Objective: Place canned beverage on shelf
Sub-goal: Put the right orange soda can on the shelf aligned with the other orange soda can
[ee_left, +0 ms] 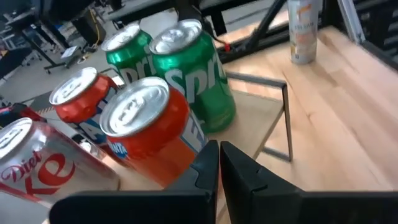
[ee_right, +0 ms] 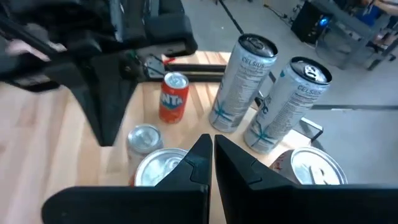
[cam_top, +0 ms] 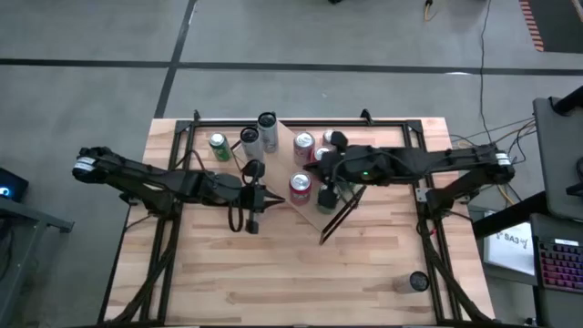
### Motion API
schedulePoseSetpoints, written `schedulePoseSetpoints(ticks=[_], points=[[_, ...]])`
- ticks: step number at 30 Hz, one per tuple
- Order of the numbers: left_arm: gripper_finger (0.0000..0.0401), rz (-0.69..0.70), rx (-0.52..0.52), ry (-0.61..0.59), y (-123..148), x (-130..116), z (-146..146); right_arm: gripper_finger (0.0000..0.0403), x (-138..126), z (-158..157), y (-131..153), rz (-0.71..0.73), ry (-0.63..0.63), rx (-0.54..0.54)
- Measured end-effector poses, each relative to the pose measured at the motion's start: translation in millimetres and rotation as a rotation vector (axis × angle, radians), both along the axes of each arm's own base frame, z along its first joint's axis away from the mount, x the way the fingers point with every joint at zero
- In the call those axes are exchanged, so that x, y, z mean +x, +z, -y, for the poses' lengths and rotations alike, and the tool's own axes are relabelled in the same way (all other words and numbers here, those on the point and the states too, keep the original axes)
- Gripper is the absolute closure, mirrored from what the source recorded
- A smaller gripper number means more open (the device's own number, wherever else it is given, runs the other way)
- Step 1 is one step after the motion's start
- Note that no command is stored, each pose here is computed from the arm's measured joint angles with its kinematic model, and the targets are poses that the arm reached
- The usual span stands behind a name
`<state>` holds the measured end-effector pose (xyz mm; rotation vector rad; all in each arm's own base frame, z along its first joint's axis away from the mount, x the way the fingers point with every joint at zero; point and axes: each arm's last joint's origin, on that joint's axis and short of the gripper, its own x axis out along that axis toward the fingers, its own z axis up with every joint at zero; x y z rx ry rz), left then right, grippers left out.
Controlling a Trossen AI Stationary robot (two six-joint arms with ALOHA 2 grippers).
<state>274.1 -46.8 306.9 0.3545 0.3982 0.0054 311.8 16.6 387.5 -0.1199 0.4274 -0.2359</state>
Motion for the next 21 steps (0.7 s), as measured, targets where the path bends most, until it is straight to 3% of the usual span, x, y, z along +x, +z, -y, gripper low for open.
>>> schedulePoseSetpoints(ticks=[6, 17, 21], points=[[0.0401, 0.012, 0.011, -0.005, -5.1, -5.8, -1.2, 0.0394, 17.1, 4.9, -6.5, -0.038, -0.007, -0.032], [0.0401, 0.260, -0.157, 0.018, -37.2, -9.4, 0.6, 0.0394, 18.0, -5.4, -18.1, -0.129, 0.048, -0.083], [0.0401, 0.287, -0.193, 0.025, -44.9, -11.4, 0.3, 0.0394, 20.0, -6.2, -20.8, -0.130, 0.051, -0.089]])
